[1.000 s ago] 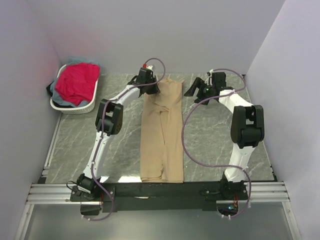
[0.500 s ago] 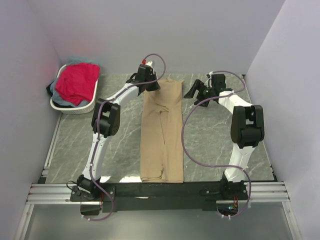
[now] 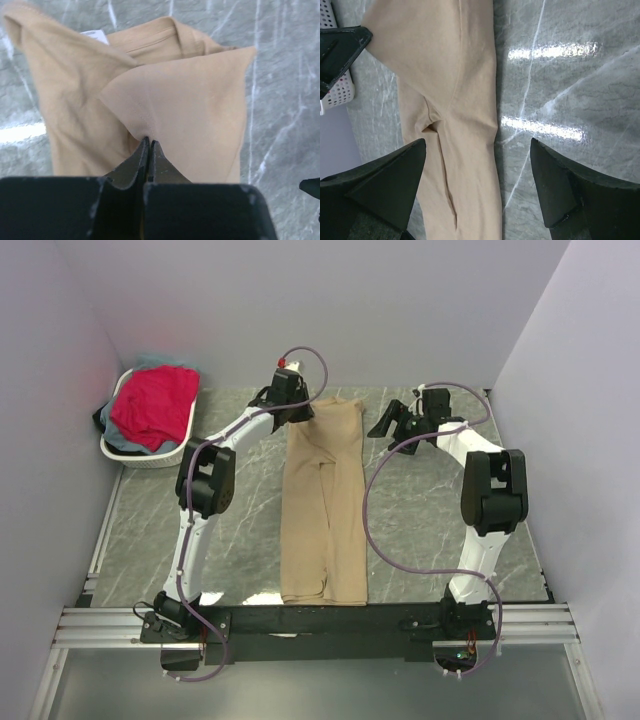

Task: Fold and stack the t-shirts
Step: Fold the tshirt

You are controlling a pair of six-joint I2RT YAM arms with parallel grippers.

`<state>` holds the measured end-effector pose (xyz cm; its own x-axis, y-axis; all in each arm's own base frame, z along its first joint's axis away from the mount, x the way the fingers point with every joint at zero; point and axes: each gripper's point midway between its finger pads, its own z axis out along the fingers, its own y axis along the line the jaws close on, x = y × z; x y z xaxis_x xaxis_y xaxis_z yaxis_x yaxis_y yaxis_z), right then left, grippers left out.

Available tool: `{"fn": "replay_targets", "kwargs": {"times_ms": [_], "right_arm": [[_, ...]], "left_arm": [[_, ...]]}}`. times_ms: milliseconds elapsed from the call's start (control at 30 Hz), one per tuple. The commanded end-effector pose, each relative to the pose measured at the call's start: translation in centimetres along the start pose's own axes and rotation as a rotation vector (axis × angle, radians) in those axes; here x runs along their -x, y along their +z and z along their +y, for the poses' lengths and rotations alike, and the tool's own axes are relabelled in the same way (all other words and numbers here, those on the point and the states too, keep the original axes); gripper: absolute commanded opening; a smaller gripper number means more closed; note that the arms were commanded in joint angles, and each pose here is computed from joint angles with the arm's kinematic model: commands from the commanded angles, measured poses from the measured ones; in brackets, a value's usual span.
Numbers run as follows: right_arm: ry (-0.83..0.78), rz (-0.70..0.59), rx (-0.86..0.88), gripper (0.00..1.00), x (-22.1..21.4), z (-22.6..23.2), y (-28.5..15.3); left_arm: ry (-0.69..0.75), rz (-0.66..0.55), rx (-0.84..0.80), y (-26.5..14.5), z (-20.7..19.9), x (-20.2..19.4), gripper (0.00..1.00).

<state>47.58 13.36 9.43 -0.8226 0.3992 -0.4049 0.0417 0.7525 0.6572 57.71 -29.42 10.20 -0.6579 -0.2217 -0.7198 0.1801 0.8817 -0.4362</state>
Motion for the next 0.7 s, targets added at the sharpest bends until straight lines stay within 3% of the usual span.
{"fn": "replay_targets", "kwargs": {"times_ms": [0, 167, 233, 267, 333, 367, 667], "right_arm": [[-0.023, -0.034, 0.008, 0.9, 1.3, 0.8, -0.1], [-0.018, -0.044, 0.026, 0.9, 2.9, 1.4, 0.6], [-0.02, -0.059, 0.049, 0.9, 3.7, 2.1, 0.9], [-0.024, -0.065, 0.068, 0.9, 4.1, 2.5, 1.1], [-0.016, -0.068, 0.113, 0.89, 4.9, 3.4, 1.6], [-0.003, -0.082, 0.143, 0.87, 5.6, 4.1, 1.8], [0.101, -0.011, 0.363, 0.82, 8.3, 6.9, 6.8]], "left_arm": [[-0.016, -0.022, 0.059, -0.9, 0.5, 0.7, 0.01], [-0.009, -0.008, 0.081, -1.3, 1.3, -0.4, 0.05], [-0.011, 0.0, 0.088, -1.2, 1.4, -0.4, 0.33], [-0.011, 0.007, 0.092, -1.2, 1.5, -0.6, 0.56], [-0.03, 0.008, 0.167, -1.3, 2.9, -1.0, 0.79], [-0.028, 0.012, 0.177, -1.4, 3.1, -1.1, 0.99], [-0.01, 0.006, 0.111, -3.3, 1.5, -0.2, 1.0]]}}
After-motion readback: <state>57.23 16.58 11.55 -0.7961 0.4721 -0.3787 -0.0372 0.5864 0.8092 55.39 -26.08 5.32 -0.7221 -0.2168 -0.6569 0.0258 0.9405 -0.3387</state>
